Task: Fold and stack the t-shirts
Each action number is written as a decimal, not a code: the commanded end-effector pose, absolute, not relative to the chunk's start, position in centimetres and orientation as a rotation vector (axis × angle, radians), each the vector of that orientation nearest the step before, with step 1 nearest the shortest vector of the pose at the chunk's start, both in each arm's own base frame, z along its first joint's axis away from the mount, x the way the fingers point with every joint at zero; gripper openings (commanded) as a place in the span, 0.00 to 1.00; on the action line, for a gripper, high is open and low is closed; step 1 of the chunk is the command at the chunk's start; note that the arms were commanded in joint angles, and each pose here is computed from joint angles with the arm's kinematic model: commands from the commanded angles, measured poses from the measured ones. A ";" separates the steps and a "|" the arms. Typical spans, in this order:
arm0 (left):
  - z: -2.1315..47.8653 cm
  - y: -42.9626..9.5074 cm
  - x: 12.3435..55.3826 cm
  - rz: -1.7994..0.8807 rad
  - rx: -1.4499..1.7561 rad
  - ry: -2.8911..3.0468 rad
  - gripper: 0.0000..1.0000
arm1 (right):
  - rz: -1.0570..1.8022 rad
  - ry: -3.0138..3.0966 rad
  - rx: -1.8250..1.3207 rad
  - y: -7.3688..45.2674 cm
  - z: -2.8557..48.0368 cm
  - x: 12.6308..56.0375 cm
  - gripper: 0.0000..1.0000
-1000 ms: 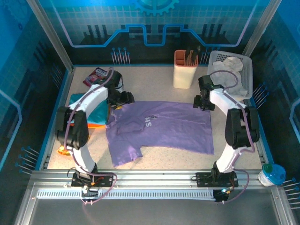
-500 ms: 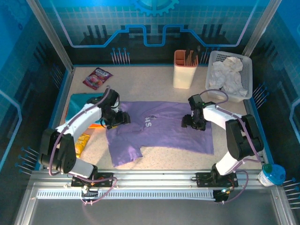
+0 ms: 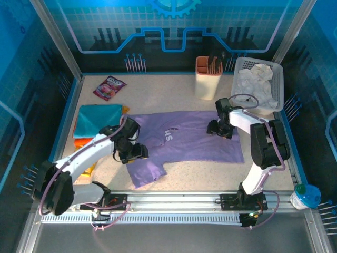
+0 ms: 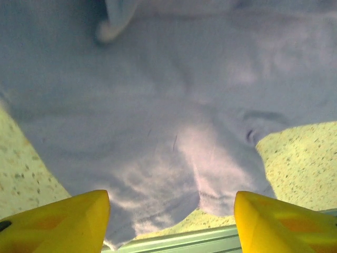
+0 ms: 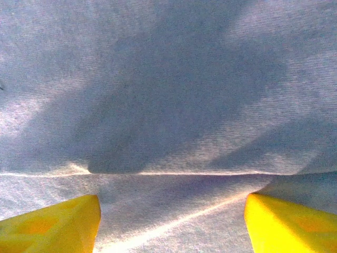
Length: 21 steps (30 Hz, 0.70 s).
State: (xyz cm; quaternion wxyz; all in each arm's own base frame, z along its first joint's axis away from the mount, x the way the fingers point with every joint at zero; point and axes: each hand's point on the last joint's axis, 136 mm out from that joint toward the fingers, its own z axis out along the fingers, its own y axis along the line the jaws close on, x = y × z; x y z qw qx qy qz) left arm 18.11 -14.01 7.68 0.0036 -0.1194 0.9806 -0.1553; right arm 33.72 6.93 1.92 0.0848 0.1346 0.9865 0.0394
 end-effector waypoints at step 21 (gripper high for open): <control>2.1 -15.2 8.6 -0.457 -0.681 3.204 0.50 | 0.311 2.842 0.874 1.6 4.9 23.8 0.78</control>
